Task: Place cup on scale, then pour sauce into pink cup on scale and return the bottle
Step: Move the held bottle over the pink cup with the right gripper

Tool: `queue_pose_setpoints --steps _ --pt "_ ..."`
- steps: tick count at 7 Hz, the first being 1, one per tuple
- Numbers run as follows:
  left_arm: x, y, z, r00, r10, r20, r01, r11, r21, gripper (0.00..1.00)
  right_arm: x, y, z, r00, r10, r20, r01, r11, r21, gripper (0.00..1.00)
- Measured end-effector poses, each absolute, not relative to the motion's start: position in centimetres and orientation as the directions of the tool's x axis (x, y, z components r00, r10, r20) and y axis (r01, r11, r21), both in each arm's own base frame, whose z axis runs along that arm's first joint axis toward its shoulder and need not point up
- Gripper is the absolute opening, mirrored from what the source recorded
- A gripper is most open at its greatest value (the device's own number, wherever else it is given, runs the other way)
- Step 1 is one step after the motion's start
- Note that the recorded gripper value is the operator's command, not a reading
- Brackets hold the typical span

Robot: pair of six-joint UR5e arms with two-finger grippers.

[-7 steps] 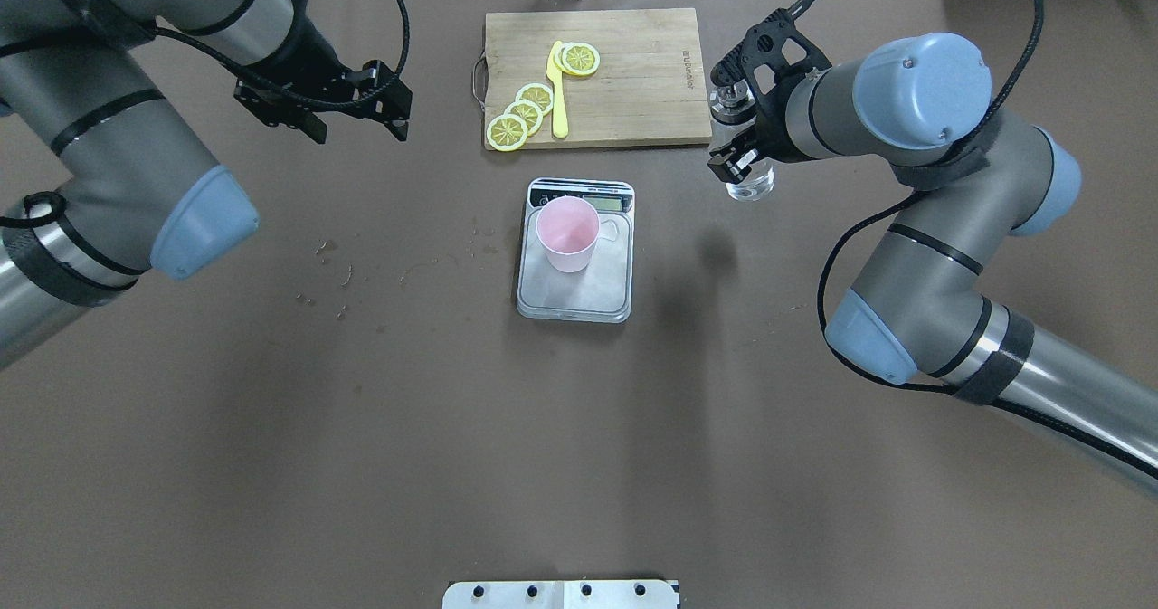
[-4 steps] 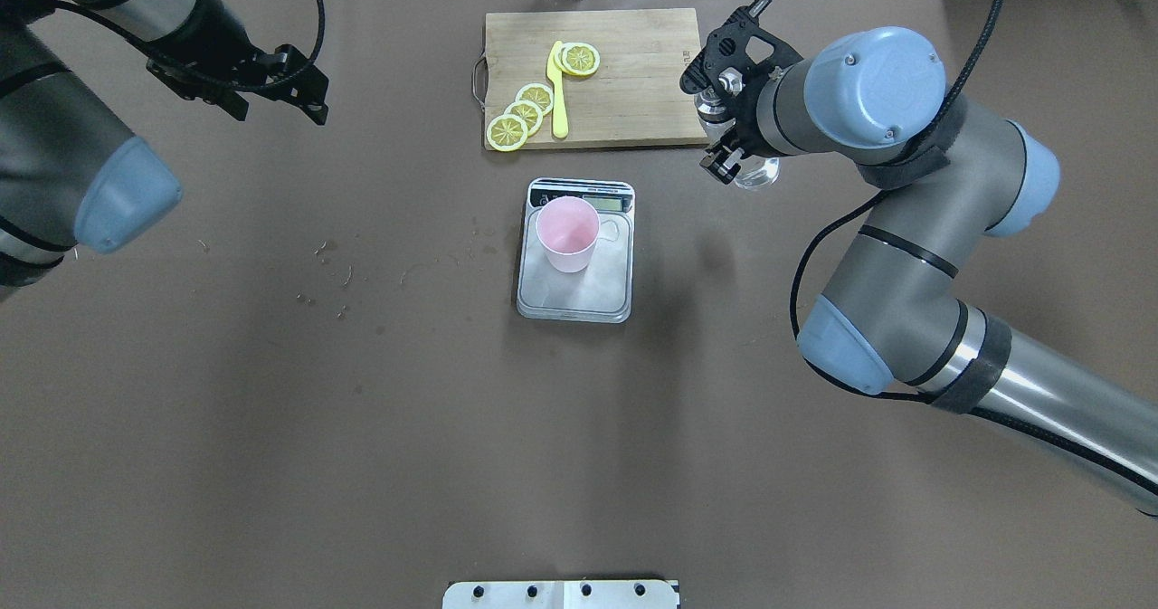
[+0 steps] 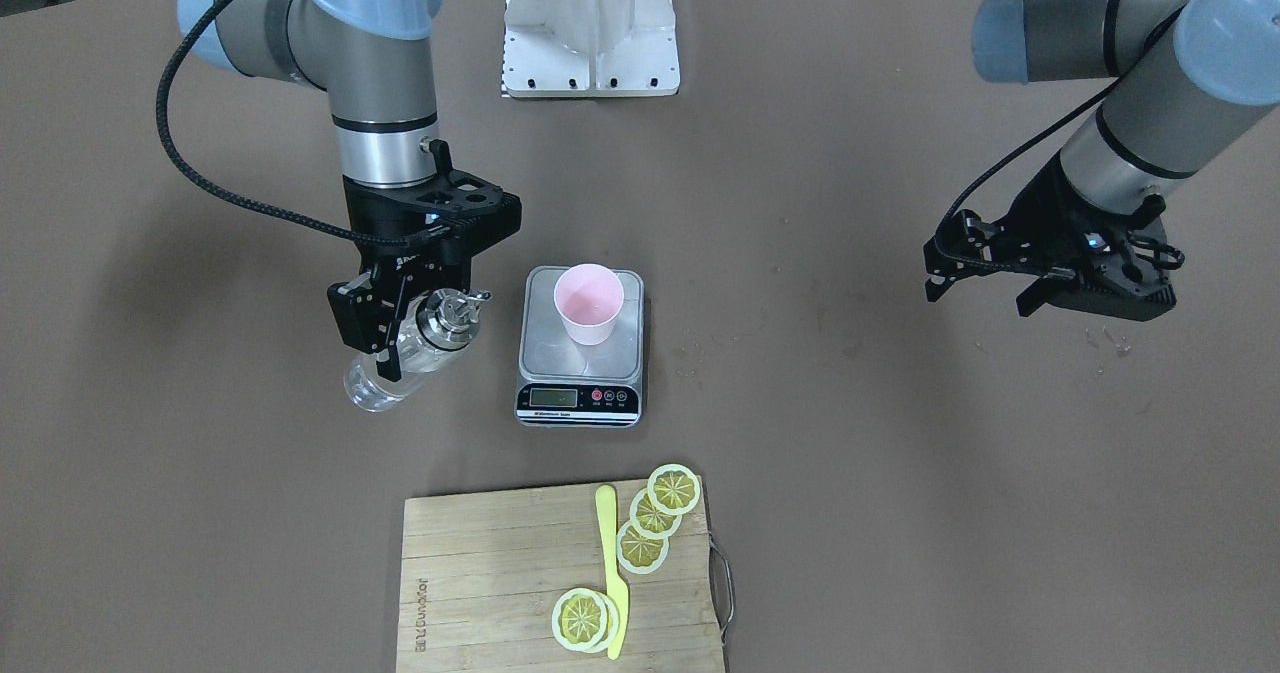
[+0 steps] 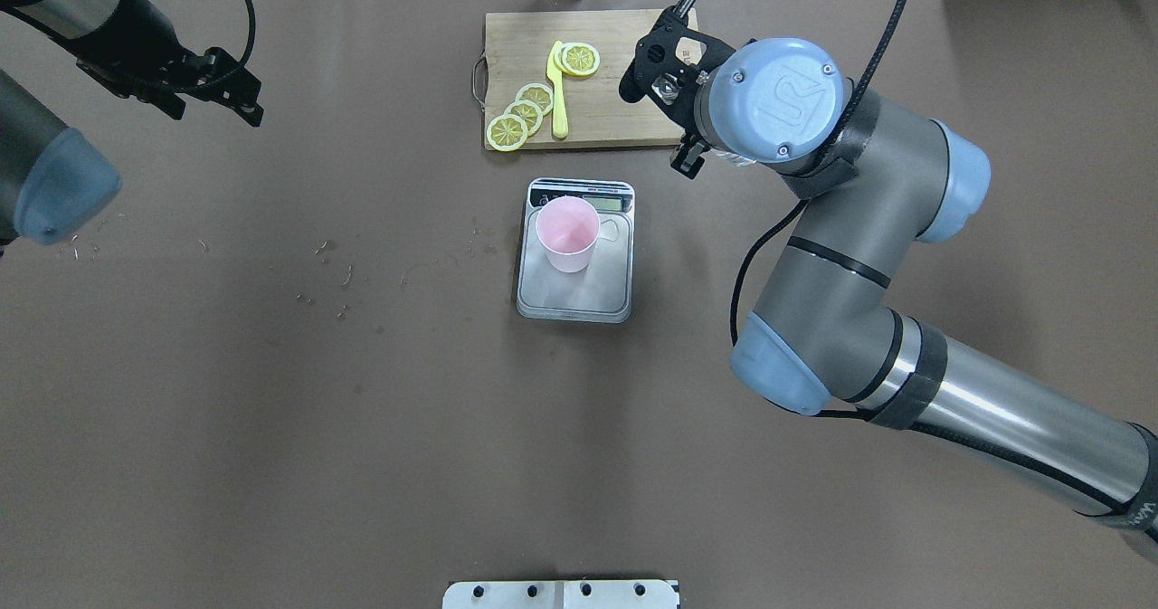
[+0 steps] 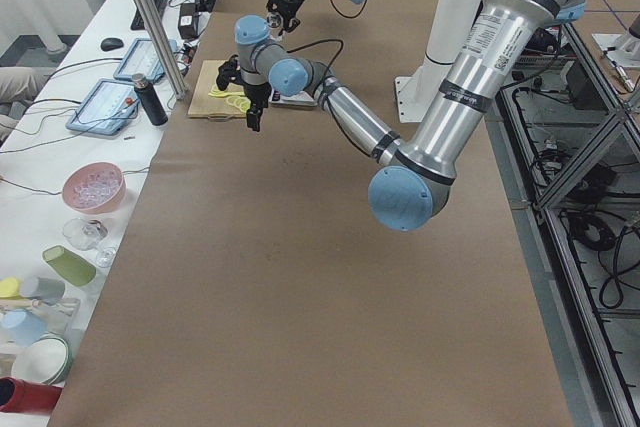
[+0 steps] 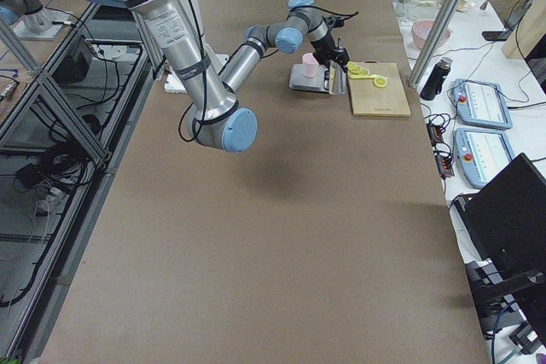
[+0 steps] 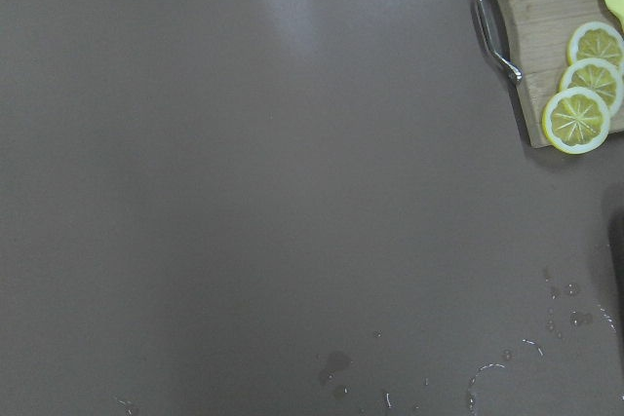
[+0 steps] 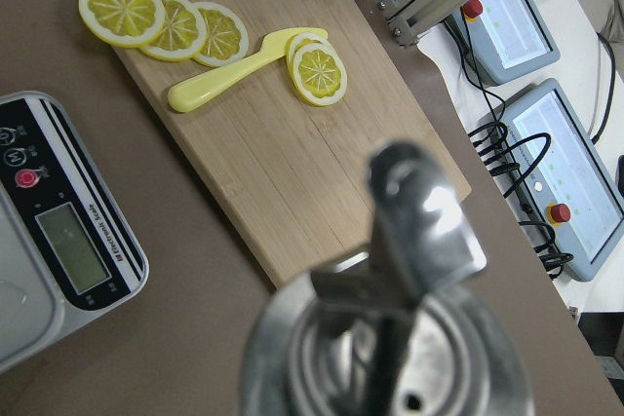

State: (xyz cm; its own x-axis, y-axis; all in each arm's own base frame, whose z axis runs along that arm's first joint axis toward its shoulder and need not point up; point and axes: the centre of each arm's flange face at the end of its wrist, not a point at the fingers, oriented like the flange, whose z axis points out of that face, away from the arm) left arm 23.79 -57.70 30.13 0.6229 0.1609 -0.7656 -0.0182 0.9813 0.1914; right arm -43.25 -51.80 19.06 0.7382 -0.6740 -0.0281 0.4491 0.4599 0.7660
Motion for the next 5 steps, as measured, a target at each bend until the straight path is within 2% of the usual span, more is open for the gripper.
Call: queue_pose_setpoints --steps 5 --pt "21.2 -57.4 34.9 0.644 0.179 -0.744 -0.051 0.980 0.191 0.97 -45.4 -50.8 17.4 0.694 -0.662 -0.282 0.629 0.367 0.686 0.00"
